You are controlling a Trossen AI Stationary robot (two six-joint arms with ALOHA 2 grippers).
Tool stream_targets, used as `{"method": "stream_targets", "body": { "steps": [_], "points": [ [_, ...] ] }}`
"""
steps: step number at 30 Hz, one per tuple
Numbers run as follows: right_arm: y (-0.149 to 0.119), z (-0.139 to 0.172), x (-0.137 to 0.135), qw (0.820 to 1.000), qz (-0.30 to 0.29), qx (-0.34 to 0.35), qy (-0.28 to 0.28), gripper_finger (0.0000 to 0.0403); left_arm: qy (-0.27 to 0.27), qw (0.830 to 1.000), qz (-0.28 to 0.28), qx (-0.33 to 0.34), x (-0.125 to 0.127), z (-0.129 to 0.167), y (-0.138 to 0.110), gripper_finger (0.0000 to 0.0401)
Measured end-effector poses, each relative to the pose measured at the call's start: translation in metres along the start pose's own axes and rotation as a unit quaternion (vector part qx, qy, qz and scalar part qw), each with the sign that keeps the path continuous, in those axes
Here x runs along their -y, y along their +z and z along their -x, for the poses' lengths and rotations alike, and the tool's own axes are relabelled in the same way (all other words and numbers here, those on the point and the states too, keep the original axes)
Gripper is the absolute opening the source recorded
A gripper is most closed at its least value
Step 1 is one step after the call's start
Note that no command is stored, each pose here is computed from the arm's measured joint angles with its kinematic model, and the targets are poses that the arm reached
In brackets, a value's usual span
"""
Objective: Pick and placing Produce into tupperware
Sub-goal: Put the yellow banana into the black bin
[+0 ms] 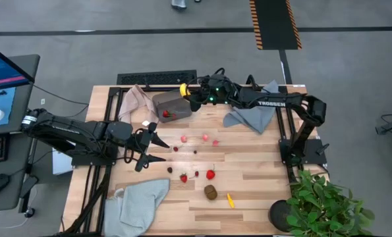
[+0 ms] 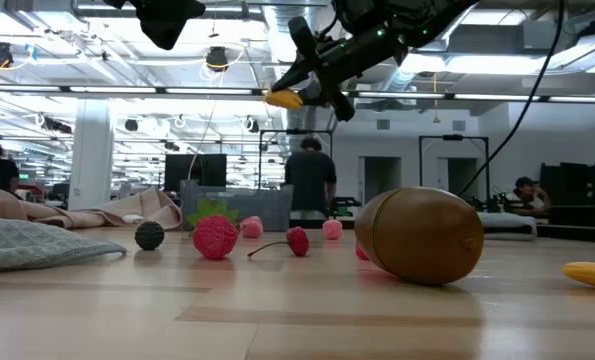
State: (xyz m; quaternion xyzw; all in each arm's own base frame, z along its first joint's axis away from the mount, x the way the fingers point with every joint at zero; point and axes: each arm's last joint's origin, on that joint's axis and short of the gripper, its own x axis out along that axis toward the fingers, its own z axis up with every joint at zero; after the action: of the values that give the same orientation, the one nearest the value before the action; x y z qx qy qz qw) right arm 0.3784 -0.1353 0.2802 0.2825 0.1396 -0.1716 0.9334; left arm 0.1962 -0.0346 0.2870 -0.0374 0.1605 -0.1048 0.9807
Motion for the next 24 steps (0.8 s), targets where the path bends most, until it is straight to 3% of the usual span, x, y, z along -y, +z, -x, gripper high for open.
{"method": "stream_targets", "body": {
  "steps": [9,14,17,24],
  "points": [
    [0.002,-0.005,0.000,1.000,-0.006,0.017,0.010,0.0187,0.014,1.000,0.000,0.002,-0.001,0.000,0.000,0.0245],
    [-0.001,-0.036,0.002,1.000,-0.001,-0.006,0.017,0.0152,0.049,0.999,0.001,0.002,-0.003,0.000,0.000,0.0245],
    [0.002,-0.058,0.001,0.999,0.000,-0.024,0.034,0.0152,0.058,0.998,0.010,-0.006,-0.003,0.000,-0.002,0.0245],
    [0.001,-0.101,0.006,0.997,-0.002,-0.079,0.017,0.0203,0.058,0.998,0.027,-0.015,-0.003,0.000,-0.004,0.0245]
  ]
}}
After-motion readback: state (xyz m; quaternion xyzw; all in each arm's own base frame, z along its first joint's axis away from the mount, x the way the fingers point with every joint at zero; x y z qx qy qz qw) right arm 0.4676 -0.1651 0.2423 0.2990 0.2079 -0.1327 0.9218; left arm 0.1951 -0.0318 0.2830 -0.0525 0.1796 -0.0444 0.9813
